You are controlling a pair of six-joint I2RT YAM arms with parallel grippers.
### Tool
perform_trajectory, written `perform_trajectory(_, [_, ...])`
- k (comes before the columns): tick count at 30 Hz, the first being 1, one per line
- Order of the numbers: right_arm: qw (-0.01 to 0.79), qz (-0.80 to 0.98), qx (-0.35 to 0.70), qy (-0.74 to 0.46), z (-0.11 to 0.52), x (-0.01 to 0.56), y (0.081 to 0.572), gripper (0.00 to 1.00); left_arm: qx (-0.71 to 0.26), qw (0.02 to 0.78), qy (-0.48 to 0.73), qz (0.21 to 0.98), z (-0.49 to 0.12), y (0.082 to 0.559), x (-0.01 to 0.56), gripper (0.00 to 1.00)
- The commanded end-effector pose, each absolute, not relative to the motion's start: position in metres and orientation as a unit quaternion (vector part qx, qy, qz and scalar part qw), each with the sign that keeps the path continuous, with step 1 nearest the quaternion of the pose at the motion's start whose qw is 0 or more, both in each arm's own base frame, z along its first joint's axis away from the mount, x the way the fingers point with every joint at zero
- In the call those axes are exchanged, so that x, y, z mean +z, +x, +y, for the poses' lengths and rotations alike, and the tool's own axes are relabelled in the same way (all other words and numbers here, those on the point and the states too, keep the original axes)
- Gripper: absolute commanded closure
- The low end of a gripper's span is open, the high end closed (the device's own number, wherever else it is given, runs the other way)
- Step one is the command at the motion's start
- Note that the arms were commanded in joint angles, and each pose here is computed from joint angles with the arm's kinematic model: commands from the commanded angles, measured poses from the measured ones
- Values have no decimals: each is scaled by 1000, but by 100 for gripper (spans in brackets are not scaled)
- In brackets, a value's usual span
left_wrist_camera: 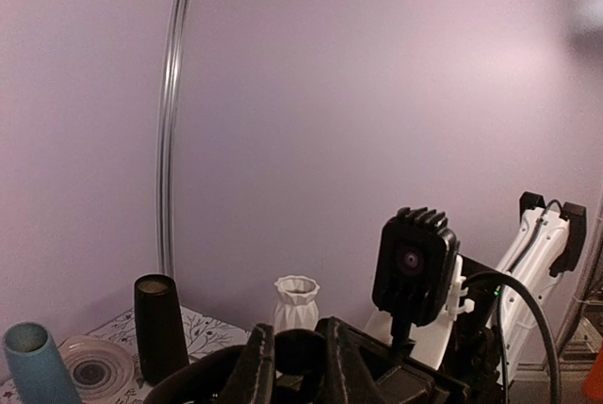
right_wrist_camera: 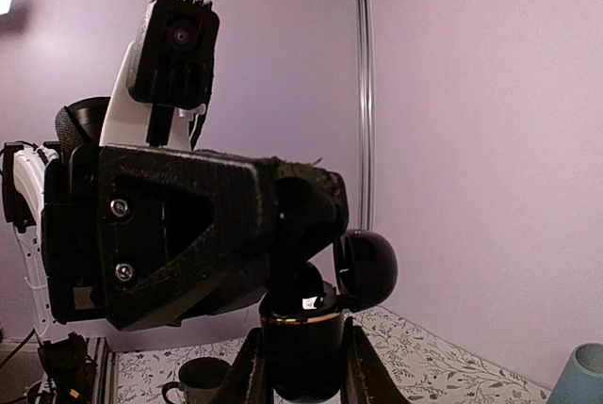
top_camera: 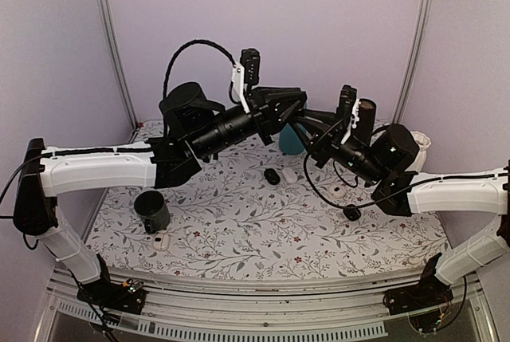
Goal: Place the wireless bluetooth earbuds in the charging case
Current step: Insert the right earbud into the right side groove of the charging case.
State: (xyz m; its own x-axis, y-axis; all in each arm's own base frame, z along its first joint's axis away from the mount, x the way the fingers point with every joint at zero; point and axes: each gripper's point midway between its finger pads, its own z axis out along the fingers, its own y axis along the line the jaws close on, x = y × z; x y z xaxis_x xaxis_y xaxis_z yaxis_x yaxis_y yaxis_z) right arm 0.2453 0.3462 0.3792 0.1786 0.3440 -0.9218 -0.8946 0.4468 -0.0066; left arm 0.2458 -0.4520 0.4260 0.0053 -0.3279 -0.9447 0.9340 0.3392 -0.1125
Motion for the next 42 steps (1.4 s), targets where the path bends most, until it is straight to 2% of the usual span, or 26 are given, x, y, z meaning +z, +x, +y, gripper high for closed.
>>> perform_trajectory(1, [725, 394, 468, -316, 337, 416, 210, 97, -464, 630, 317, 537, -455, 251, 400, 89])
perform_trajectory(19, [699, 394, 506, -317, 334, 417, 206, 97, -414, 659, 316, 542, -444, 258, 403, 89])
perform_trajectory(32, [683, 394, 519, -329, 338, 418, 204, 97, -403, 645, 349, 547, -453, 255, 390, 88])
perform_trajectory(42, [668, 406, 537, -318, 341, 419, 211, 97, -394, 641, 363, 549, -457, 252, 386, 83])
